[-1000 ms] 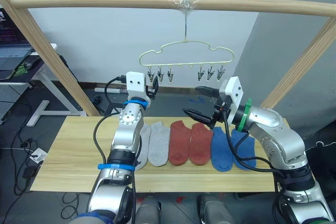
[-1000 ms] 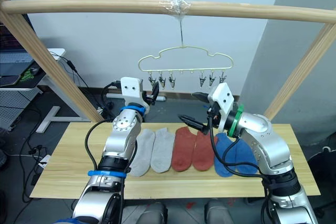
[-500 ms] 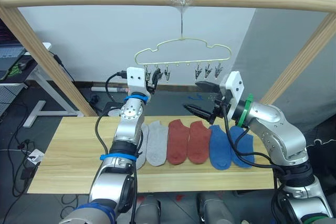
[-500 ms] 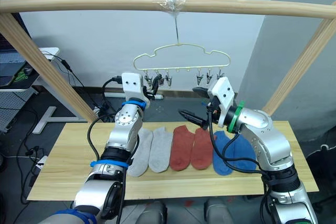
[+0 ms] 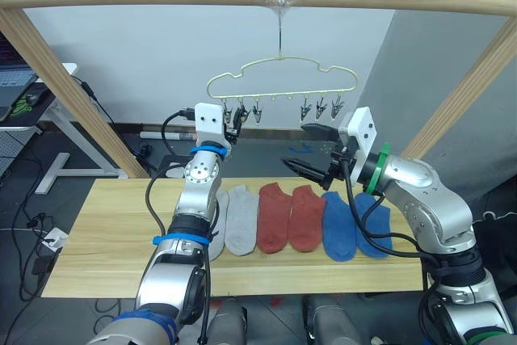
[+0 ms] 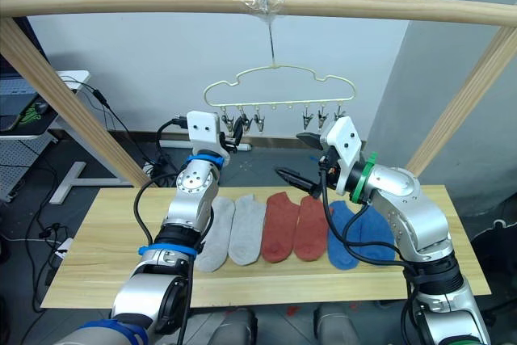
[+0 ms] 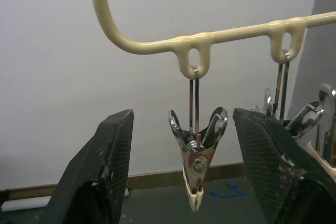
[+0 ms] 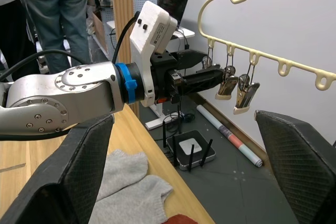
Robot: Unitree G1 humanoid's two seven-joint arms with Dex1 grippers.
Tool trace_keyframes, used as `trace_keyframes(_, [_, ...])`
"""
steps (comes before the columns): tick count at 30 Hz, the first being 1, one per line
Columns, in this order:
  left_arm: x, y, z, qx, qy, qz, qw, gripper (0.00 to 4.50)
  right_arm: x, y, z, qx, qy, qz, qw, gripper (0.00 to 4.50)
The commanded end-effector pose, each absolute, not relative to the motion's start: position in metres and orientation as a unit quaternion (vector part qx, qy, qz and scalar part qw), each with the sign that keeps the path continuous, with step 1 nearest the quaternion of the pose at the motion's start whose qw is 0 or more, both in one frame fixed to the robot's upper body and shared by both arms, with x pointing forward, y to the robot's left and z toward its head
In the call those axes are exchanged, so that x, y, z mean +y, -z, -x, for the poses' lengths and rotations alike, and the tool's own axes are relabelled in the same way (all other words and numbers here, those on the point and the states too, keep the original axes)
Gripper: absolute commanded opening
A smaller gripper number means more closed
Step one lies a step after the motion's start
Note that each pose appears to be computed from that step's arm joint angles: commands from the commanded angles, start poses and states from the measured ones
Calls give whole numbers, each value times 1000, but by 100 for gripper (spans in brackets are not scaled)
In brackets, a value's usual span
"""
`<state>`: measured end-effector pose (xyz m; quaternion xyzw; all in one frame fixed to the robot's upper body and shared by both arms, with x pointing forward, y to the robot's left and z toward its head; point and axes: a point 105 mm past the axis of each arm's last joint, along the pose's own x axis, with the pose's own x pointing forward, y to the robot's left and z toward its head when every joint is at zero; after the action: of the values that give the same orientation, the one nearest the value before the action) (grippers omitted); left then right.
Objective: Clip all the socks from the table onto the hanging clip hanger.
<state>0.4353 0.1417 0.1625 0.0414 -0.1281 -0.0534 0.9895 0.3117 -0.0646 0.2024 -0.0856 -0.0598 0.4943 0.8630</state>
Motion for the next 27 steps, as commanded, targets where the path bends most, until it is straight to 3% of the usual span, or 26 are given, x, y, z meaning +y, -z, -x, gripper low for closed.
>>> trace_keyframes(1, [139,-182,-437,-162,55,-42,984,309,-66,-214,-307,-81,-497,91,859,450])
trace_keyframes(2, [139,-182,-437,-162,55,-44,984,309,-66,-214,-307,-81,-496,92,859,450])
trace_keyframes(5, [138,-182,-437,-163,58,-48,984,252,-67,-214,-308,-81,-494,92,861,450])
trace_keyframes(10, [138,-183,-437,-167,60,-46,983,101,-68,-213,-308,-78,-492,90,863,450])
trace_keyframes(14, [139,-183,-437,-168,59,-44,983,14,-67,-213,-307,-79,-493,91,862,450])
trace_keyframes(21, [144,-184,-438,-166,56,-54,983,12,-67,-209,-309,-73,-487,91,865,450])
trace_keyframes(27, [154,-183,-434,-147,72,-59,985,12,-110,-133,-321,46,-381,105,917,450])
